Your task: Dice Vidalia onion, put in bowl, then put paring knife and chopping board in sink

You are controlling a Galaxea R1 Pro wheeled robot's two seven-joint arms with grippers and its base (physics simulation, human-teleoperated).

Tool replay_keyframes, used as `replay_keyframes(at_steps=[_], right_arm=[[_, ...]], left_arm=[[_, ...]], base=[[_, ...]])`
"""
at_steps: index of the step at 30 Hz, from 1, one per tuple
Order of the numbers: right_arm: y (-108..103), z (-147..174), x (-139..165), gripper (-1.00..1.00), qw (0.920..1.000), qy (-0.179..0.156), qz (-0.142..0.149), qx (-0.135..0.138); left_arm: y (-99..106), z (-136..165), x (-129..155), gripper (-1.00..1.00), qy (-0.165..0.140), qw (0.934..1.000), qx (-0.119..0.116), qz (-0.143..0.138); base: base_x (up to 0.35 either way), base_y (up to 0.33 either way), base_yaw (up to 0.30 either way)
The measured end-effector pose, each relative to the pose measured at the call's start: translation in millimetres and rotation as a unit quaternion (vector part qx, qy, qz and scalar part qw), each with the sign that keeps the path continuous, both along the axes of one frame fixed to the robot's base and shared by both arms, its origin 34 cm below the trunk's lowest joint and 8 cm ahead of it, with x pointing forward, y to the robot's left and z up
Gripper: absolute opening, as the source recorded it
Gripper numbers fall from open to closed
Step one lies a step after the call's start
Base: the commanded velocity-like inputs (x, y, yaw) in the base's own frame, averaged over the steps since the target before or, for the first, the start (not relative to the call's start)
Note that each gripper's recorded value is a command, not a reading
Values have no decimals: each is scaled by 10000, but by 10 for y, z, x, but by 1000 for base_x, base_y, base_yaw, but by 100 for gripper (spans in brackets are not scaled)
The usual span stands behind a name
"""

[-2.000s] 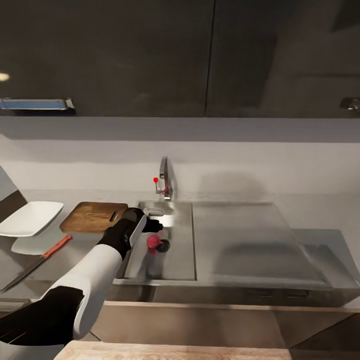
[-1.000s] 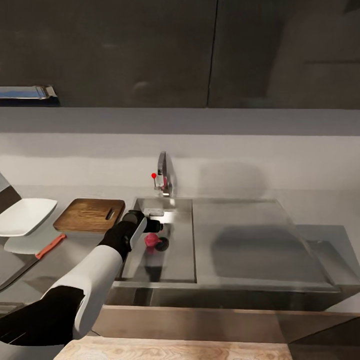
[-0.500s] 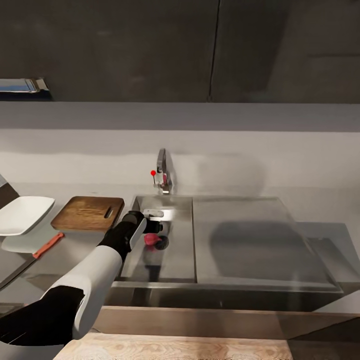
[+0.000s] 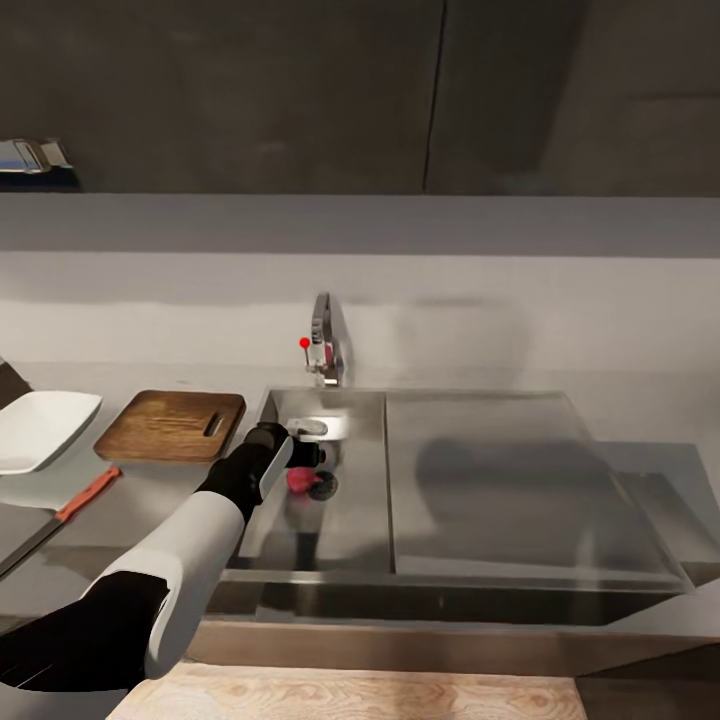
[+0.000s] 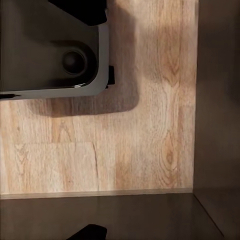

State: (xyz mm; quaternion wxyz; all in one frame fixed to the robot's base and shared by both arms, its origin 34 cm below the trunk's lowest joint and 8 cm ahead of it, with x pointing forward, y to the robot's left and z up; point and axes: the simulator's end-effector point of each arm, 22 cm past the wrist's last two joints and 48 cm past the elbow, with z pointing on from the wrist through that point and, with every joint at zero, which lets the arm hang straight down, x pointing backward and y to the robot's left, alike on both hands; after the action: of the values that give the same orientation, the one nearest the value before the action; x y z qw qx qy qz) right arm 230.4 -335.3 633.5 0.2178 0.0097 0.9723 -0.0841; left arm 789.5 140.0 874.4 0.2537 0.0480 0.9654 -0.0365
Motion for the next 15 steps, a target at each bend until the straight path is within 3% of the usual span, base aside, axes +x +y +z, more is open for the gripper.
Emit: replay_keyframes(at_steps=[15], right_arm=[[0, -29, -89, 100, 9999, 123, 0, 0]], left_arm=[[1, -204, -64, 100, 169, 9999, 12, -14]], base=[[7, 0, 0]])
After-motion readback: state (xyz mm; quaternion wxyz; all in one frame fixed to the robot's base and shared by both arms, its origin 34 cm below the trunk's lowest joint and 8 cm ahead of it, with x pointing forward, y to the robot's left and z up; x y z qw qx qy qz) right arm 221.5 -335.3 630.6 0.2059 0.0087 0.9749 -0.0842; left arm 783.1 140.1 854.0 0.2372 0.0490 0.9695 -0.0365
